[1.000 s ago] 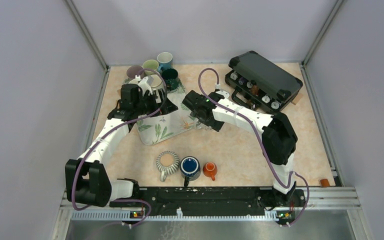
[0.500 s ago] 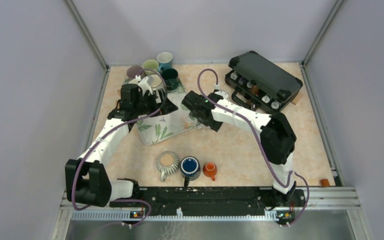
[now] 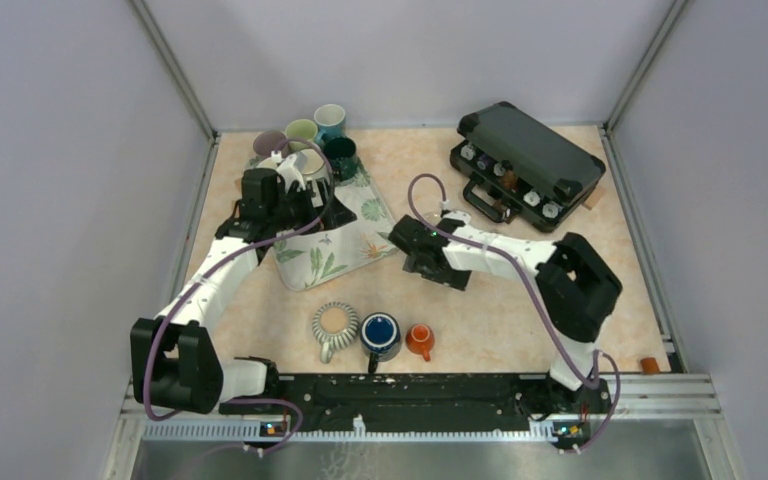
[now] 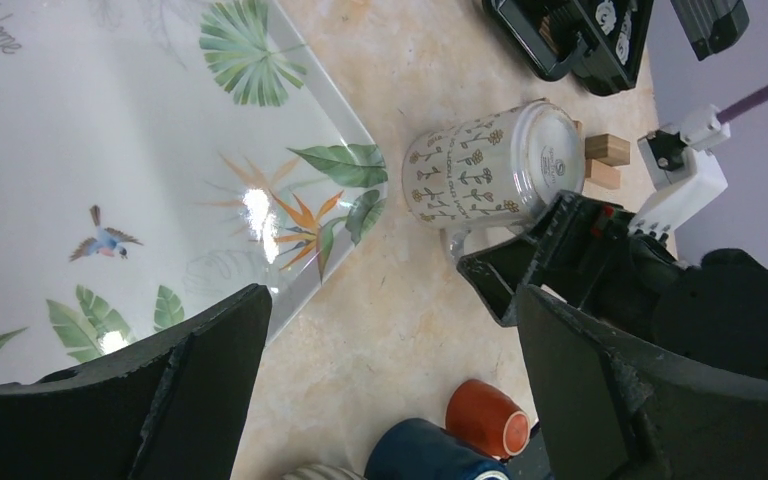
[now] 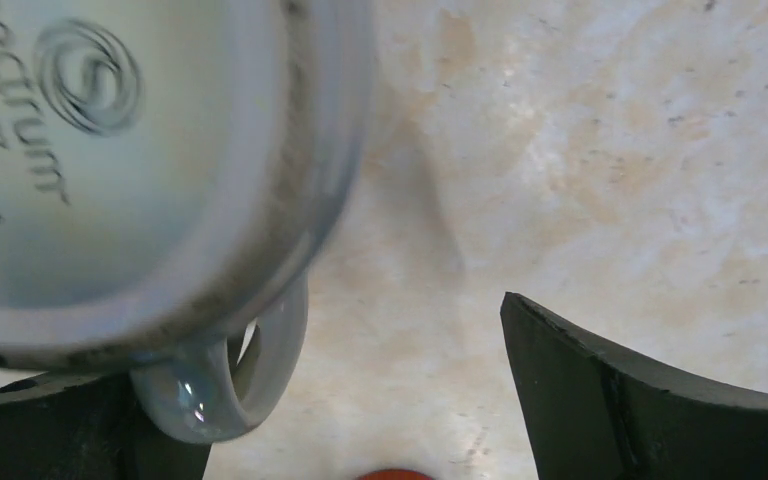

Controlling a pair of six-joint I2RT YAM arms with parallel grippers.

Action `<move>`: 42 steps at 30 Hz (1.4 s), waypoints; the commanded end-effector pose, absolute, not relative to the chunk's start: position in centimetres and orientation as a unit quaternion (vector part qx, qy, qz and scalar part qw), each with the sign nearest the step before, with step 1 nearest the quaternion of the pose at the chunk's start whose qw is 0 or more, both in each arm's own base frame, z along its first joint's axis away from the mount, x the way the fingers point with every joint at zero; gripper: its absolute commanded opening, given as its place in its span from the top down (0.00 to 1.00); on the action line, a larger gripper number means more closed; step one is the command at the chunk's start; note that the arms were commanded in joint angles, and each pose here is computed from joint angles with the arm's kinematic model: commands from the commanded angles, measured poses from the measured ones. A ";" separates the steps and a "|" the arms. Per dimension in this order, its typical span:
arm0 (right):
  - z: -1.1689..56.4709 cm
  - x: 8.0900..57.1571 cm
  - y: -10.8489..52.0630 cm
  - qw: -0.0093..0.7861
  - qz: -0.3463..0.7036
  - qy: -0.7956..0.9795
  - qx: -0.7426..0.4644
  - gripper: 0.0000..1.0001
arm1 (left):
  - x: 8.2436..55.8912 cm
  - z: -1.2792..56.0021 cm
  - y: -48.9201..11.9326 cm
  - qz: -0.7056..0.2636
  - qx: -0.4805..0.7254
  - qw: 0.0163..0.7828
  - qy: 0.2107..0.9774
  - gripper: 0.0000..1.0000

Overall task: Turn the mug right side up
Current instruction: Turn over the cup at the center of the board.

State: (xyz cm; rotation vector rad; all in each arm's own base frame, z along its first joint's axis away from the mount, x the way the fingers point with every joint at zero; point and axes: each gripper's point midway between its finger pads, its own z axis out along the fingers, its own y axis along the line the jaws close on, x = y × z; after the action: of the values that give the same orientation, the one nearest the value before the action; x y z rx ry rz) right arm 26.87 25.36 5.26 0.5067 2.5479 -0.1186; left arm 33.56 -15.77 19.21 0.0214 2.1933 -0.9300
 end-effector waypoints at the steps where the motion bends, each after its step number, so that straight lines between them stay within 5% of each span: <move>1: 8.3 26.9 24.5 0.306 0.020 0.941 0.143 0.01 | 33.9 20.3 -15.8 -0.372 0.017 0.392 0.841 0.02; 13: 9.3 28.6 24.5 0.340 0.117 0.933 0.001 0.09 | 33.9 19.8 -16.0 -0.376 0.017 0.384 0.843 0.02; 21: 10.4 29.8 25.6 0.354 0.120 0.927 -0.031 0.32 | 33.8 19.5 -16.1 -0.378 0.016 0.380 0.844 0.02; 42: 10.0 30.3 24.0 0.361 0.066 0.929 -0.040 0.66 | 33.1 19.0 -18.0 -0.401 0.012 0.360 0.842 0.02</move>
State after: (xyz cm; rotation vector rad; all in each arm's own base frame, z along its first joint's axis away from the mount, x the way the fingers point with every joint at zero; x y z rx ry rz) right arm 28.99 23.71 8.33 -0.1156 2.4503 0.1911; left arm 32.97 -16.89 18.72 0.0100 2.1990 -1.0040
